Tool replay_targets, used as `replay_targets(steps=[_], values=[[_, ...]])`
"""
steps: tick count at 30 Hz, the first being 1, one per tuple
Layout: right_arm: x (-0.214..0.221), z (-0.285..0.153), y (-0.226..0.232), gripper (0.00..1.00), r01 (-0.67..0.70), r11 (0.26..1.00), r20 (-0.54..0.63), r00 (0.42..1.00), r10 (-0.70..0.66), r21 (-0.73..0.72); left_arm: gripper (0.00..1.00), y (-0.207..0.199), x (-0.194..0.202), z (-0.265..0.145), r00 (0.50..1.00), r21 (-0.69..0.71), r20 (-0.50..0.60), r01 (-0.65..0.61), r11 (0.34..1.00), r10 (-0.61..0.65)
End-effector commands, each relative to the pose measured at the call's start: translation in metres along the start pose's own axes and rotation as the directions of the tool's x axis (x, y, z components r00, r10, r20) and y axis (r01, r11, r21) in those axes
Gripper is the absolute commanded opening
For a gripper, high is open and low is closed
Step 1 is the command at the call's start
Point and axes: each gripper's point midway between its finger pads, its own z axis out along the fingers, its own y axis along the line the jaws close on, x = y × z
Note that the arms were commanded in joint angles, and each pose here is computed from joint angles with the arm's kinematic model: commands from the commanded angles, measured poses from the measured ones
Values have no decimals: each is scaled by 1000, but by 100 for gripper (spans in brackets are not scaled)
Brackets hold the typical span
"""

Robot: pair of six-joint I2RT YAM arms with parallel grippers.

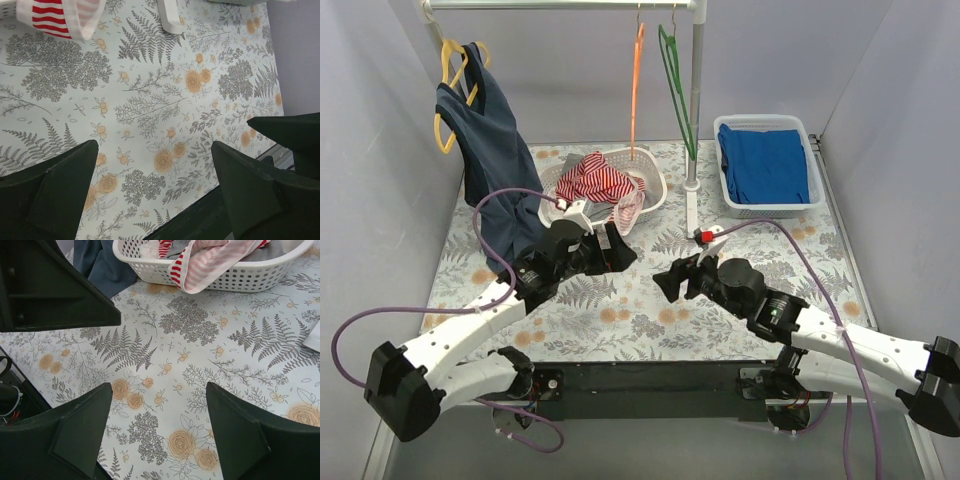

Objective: Place the tank top on the hanger

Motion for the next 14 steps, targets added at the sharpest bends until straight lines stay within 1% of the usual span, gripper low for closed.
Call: replay_targets(steps=[1, 5, 14], values=[[-16, -13, -8, 84, -56, 998, 68, 996, 53, 39, 98, -10, -7, 13, 1000, 15, 30, -3, 1000, 3], [-20, -17, -6, 85, -39, 999, 60, 998, 37, 33, 98, 0, -5, 13, 1000, -62, 28, 4, 998, -2], [-17, -6, 1, 85, -17, 1000, 27, 1000, 16, 14, 98, -3, -15, -8, 996, -44, 81, -26, 999, 30]])
